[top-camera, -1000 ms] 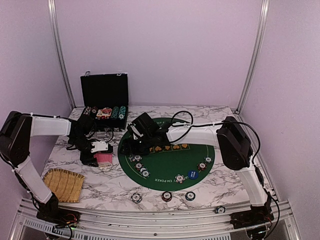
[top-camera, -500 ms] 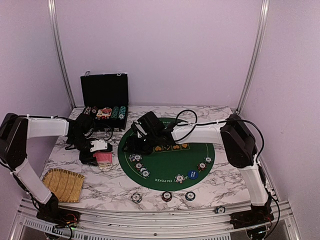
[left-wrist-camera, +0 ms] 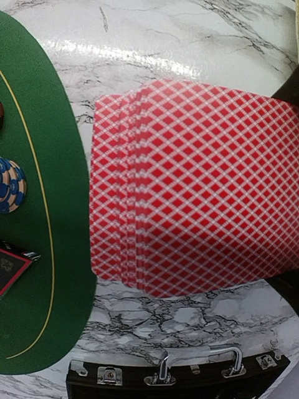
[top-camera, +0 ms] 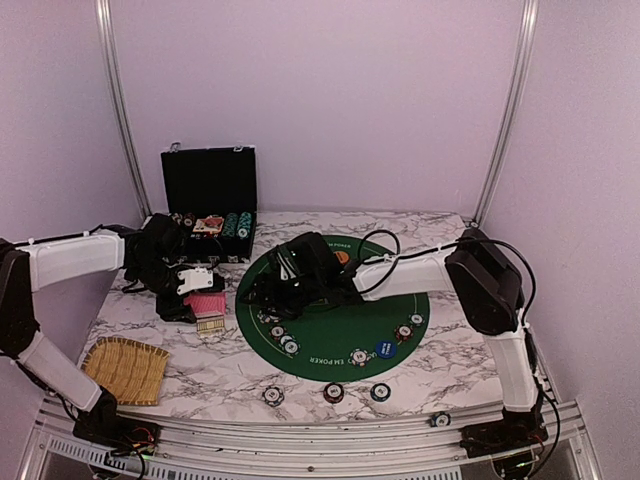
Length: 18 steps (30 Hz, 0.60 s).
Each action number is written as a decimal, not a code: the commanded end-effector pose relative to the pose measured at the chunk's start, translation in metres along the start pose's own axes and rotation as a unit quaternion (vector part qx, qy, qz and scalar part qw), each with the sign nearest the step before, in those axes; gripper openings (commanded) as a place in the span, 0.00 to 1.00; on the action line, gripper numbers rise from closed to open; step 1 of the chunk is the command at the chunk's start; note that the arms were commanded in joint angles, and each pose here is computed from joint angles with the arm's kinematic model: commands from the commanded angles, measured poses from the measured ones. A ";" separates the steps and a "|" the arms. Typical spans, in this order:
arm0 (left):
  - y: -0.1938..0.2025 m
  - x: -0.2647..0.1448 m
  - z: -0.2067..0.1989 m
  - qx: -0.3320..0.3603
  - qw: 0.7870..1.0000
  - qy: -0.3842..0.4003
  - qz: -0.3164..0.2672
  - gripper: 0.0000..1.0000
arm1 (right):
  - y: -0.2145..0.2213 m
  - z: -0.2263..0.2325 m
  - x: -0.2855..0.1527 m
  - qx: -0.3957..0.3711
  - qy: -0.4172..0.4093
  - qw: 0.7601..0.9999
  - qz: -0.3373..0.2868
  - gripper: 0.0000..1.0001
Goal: Distribute texas hold em gaming equipment
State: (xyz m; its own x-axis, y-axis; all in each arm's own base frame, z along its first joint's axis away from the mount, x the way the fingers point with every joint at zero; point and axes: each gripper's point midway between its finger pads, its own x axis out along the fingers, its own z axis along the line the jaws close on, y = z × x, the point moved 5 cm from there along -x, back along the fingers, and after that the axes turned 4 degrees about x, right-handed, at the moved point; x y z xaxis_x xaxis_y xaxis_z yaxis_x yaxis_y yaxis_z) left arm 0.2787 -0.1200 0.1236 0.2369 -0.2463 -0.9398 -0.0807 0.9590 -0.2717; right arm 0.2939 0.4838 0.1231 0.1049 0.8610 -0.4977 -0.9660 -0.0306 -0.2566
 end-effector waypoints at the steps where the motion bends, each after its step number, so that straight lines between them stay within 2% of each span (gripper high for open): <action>1: -0.020 -0.022 -0.007 -0.010 0.999 0.007 -0.038 0.19 | -0.012 0.043 -0.013 0.011 -0.108 0.994 -0.010 0.77; 9: -0.041 -0.029 -0.015 0.002 0.999 0.003 -0.043 0.18 | -0.005 0.047 -0.007 0.032 -0.153 0.988 0.008 0.78; 18: -0.053 -0.033 -0.012 0.001 0.999 -0.005 -0.049 0.16 | 0.002 0.042 0.002 0.048 -0.164 0.985 0.026 0.74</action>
State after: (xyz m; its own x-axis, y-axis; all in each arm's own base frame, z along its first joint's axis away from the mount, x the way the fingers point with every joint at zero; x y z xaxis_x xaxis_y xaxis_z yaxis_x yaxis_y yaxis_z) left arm 0.2625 -0.1605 0.1513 0.2336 -0.3181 -0.9188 -0.0480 0.9400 -0.3376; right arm 0.2854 0.5014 0.1565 0.0140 0.9690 -0.2468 -0.9865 -0.0268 -0.1613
